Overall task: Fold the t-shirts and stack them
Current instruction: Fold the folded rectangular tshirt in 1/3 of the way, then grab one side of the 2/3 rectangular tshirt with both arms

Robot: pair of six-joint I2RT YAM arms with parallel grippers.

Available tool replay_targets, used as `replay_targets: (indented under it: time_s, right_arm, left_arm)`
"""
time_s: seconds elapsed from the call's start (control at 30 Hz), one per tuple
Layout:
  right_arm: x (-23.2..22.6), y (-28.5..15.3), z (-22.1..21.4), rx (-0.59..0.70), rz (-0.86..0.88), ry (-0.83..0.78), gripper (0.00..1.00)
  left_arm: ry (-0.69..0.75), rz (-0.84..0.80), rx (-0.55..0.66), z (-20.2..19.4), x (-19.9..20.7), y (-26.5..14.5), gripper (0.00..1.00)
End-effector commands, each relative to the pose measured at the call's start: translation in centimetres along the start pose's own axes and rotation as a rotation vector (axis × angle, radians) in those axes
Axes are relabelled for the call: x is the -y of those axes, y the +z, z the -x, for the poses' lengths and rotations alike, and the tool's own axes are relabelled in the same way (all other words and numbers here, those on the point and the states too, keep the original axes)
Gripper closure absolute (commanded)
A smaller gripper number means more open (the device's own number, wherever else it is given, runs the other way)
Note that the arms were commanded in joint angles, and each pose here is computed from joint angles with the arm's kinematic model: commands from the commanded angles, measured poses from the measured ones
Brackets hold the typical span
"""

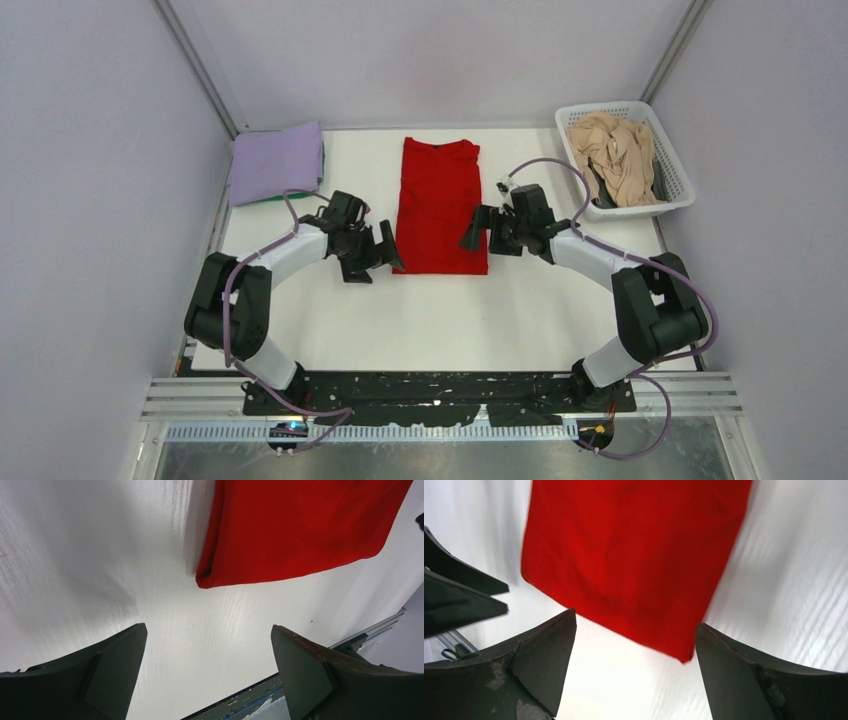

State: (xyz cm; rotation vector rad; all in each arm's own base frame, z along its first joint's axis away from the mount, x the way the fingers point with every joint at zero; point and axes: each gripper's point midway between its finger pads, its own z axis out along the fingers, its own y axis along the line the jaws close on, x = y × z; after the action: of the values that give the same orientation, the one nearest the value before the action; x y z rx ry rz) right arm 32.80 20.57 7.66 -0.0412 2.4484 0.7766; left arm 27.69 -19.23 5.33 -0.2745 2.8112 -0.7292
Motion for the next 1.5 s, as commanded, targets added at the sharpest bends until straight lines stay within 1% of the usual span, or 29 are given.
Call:
replay_targets:
  time_s: [0.0, 0.03, 0.07, 0.13, 0.17, 0.2, 0.23, 0.3, 0.43, 0.53, 0.63, 0.7, 0.73, 0.77, 0.8, 0.83, 0.9, 0.97, 1.03, 1.13, 1.2, 1.33, 1.4, 1.47]
  right_arm:
    - [-3.2, 2.0, 6.3, 0.137, 0.106, -0.065, 0.05]
    - [-3.8, 2.2, 8.0, 0.169, 0.111, -0.075, 0.05]
    - [-3.2, 3.4, 8.0, 0.156, 0.094, -0.07, 0.05]
    - [-2.9, 4.7, 9.7, 0.177, 0.069, -0.078, 0.05]
    - [-3.1, 4.9, 11.2, 0.206, 0.062, -0.084, 0.05]
    - [-2.0, 6.1, 11.2, 0.195, 0.028, -0.073, 0.05]
    - [-1.4, 6.9, 12.1, 0.194, 0.005, -0.062, 0.05]
    - [0.5, 8.0, 12.7, 0.176, -0.058, -0.042, 0.05]
    - [3.2, 8.8, 13.6, 0.166, -0.118, -0.018, 0.05]
    - [3.7, 8.2, 14.7, 0.179, -0.126, -0.029, 0.05]
    - [2.7, 5.8, 16.5, 0.229, -0.119, -0.054, 0.05]
    - [2.0, 3.7, 17.6, 0.272, -0.12, -0.072, 0.05]
    - [2.1, 3.2, 17.4, 0.277, -0.132, -0.08, 0.05]
    - [1.5, 1.7, 18.0, 0.31, -0.139, -0.089, 0.05]
    - [2.0, 1.4, 17.1, 0.298, -0.155, -0.086, 0.05]
    - [1.8, 0.1, 17.4, 0.326, -0.172, -0.09, 0.05]
    - [2.7, -1.2, 15.9, 0.321, -0.212, -0.079, 0.05]
    - [3.6, -2.2, 14.2, 0.306, -0.235, -0.064, 0.05]
    - [4.1, -2.8, 12.0, 0.28, -0.237, -0.055, 0.05]
    - [4.5, -3.3, 8.4, 0.224, -0.218, -0.043, 0.05]
    - [4.8, -3.4, 6.1, 0.175, -0.207, -0.028, 0.04]
    - [4.8, -3.5, 1.8, 0.07, -0.158, 0.001, 0.0]
    - [4.1, -3.2, -0.1, 0.029, -0.095, 0.012, 0.0]
    - [4.0, -2.7, -1.8, -0.01, -0.07, 0.023, 0.03]
  left_arm:
    - [0.026, -0.068, 0.06, 1.4, 2.1, -0.5, 0.0]
    - [0.024, -0.066, 0.06, 1.4, 2.1, -0.5, 0.0]
    - [0.022, -0.063, 0.058, 1.4, 2.0, -0.4, 0.0]
    - [0.018, -0.054, 0.055, 1.4, 1.9, -0.2, 0.0]
    - [0.016, -0.048, 0.053, 1.4, 1.7, -0.2, 0.0]
    - [0.015, -0.043, 0.051, 1.3, 1.6, -0.1, 0.0]
    - [0.013, -0.038, 0.048, 1.3, 1.5, -0.1, 0.0]
    - [0.01, -0.03, 0.043, 1.1, 1.3, 0.0, 0.01]
    - [0.015, -0.026, 0.041, 1.0, 1.2, -0.1, 0.0]
    - [0.015, -0.025, 0.033, 0.8, 1.1, 0.0, 0.0]
    - [0.013, -0.025, 0.021, 0.7, 1.1, 0.3, 0.02]
    - [0.011, -0.021, 0.019, 0.8, 1.0, 0.5, 0.07]
    - [0.008, -0.019, 0.02, 0.9, 1.0, 0.7, 0.1]
    - [0.005, -0.017, 0.02, 0.9, 0.9, 0.9, 0.13]
    - [0.003, -0.016, 0.02, 1.0, 0.9, 1.1, 0.18]
    - [0.0, -0.014, 0.017, 1.0, 0.8, 1.3, 0.24]
    - [-0.009, -0.001, 0.006, 1.0, 0.5, 1.8, 0.33]
    - [-0.018, 0.015, -0.001, 1.0, 0.1, 2.3, 0.36]
    - [-0.027, 0.023, -0.011, 1.0, -0.1, 2.8, 0.37]
    - [-0.033, 0.009, -0.019, 1.2, 0.1, 3.5, 0.39]
    - [-0.035, 0.006, -0.017, 1.5, 0.3, 3.8, 0.42]
    - [-0.039, 0.023, -0.02, 1.9, 0.0, 4.4, 0.52]
    - [-0.045, 0.025, -0.022, 2.0, 0.0, 4.7, 0.58]
    - [-0.05, 0.029, -0.039, 1.9, -0.1, 5.1, 0.71]
